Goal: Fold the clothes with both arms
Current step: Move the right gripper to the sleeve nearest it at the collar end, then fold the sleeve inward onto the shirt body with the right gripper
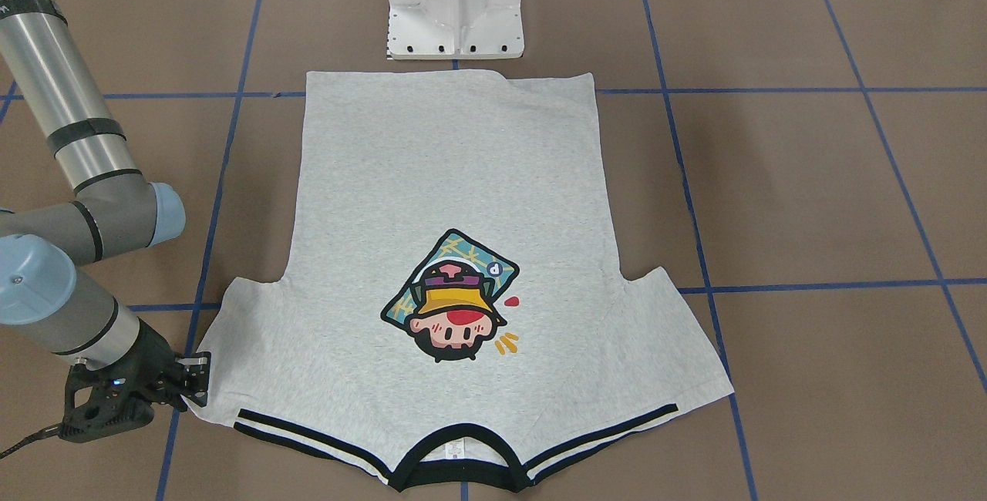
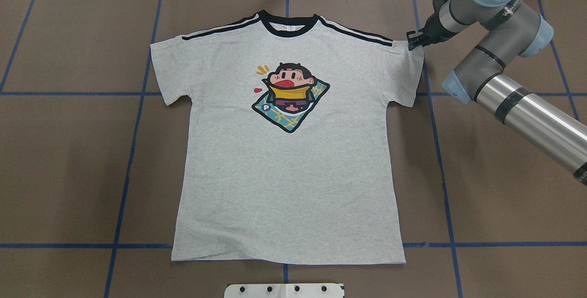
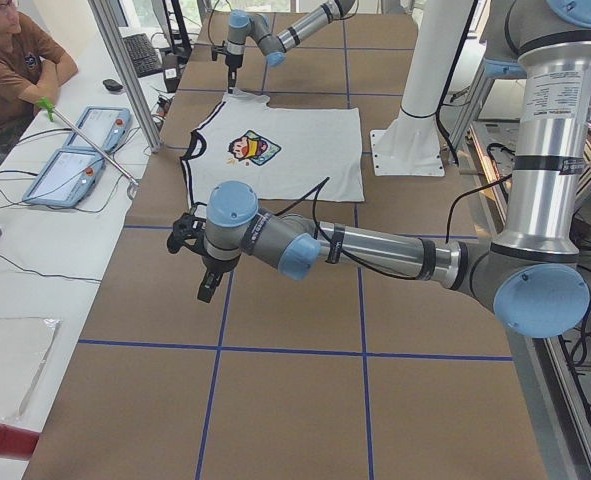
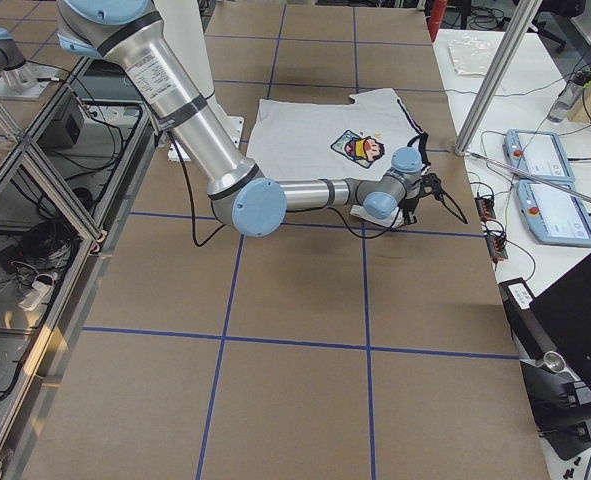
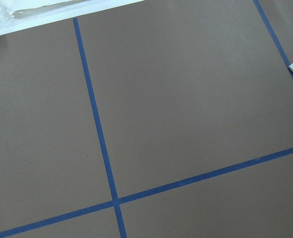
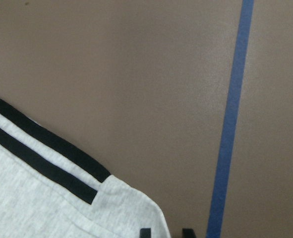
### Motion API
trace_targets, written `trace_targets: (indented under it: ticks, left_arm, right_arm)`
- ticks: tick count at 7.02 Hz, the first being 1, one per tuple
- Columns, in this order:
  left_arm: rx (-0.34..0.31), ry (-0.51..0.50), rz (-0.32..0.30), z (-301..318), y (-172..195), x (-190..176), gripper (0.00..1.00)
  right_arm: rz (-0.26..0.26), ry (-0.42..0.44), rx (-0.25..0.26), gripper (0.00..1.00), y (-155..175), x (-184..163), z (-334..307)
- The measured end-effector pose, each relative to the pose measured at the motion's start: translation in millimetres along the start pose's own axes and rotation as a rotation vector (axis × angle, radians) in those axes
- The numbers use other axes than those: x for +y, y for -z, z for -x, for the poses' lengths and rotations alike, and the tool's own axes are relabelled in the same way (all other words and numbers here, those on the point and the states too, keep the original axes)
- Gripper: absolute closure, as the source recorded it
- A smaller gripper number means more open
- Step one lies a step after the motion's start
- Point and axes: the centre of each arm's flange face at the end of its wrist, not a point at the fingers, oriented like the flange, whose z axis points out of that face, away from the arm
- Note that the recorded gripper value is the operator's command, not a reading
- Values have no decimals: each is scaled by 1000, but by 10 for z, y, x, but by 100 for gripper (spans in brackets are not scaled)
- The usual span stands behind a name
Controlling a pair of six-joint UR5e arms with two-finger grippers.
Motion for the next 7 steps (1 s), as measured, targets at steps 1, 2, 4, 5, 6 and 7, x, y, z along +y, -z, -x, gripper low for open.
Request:
trace_targets:
  ticks: [1,2,4,5,6,7]
  left_arm:
    - [0,6,-1,-4,3,-2,0]
    - [1,9,-1,-6,4,-3,0]
    - [1,12,0,-5,4,-2,0]
    - [1,12,0,-5,4,-1,0]
    - [1,12,0,-4,3,-1,0]
    - [0,13,0,3,-3,1,0]
  right_arm:
    - [6,-1,4,67,-5,20,-9]
    - [11,0,8,77,-21,50,-41]
    - [14,5,12,100,-29,72,-64]
    - [14,4,12,100,-19,65,-56]
    - [14,1,12,100,13,42,-17]
    - [10,1,8,100,99,-13,94]
